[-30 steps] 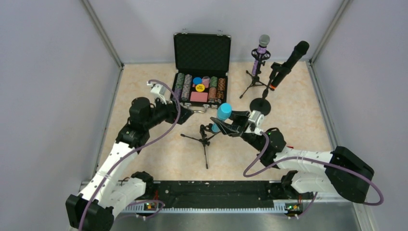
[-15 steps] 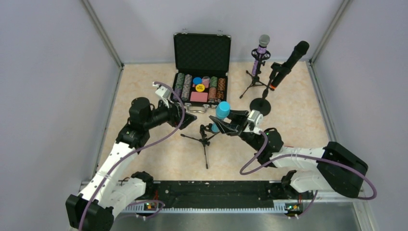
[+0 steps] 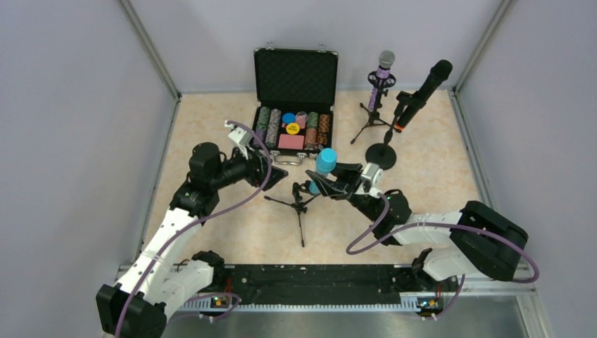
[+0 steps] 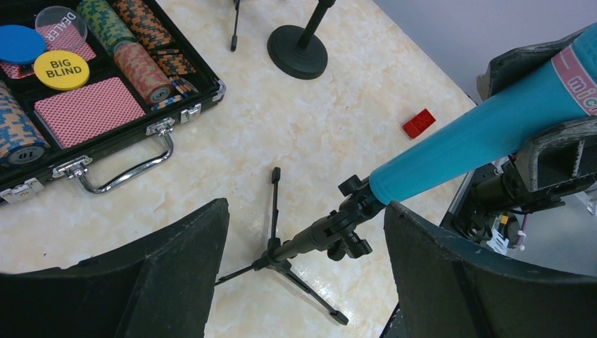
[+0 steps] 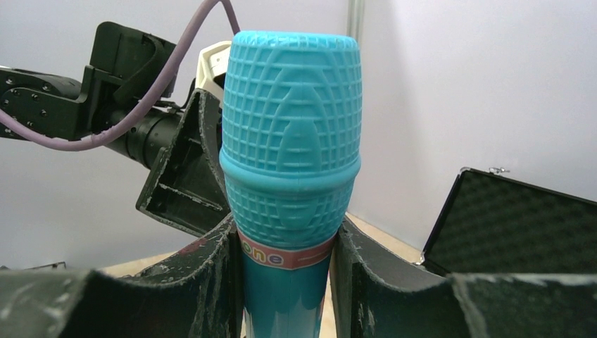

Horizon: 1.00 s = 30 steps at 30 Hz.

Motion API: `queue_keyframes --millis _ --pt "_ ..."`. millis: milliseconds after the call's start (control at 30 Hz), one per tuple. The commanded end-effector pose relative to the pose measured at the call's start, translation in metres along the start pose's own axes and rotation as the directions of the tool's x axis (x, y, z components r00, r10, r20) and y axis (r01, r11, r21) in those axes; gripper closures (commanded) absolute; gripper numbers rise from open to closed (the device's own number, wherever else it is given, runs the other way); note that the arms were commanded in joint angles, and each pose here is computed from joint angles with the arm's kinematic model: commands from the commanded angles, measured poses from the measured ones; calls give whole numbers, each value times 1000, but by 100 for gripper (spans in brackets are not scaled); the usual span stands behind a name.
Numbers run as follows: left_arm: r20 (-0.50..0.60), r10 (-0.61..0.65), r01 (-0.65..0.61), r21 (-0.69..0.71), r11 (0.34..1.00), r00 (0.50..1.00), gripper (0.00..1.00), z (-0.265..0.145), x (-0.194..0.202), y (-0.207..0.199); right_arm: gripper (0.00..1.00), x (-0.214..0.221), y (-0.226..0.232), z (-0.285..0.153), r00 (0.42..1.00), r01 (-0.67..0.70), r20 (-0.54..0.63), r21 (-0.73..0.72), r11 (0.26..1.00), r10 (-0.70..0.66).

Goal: Attach the microphones to the stand

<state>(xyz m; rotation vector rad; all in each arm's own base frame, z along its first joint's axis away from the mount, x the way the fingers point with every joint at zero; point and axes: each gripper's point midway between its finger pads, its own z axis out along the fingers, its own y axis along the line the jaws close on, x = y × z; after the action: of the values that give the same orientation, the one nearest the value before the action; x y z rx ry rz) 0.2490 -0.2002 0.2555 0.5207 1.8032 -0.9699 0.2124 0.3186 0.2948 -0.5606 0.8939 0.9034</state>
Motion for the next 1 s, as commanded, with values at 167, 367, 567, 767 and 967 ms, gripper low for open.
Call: queue_keyframes --millis 167,367,567,767,967 --pt "24 77 -78 21 997 997 14 -4 -3 -3 100 135 16 -74 896 -41 -443 -45 998 16" --pt "22 92 -93 27 995 995 14 -5 -1 -4 100 121 14 -66 917 -49 -399 -27 998 34" --pt "11 110 -111 34 993 994 13 -5 5 -3 73 93 12 -49 934 -74 -352 -7 997 67" --pt "-6 145 -144 65 987 989 13 -4 13 -4 29 52 12 -40 955 -92 -284 -1 996 88" --pt "-22 162 -158 124 980 987 12 -3 19 -10 16 22 13 -46 954 -116 -278 12 993 115"
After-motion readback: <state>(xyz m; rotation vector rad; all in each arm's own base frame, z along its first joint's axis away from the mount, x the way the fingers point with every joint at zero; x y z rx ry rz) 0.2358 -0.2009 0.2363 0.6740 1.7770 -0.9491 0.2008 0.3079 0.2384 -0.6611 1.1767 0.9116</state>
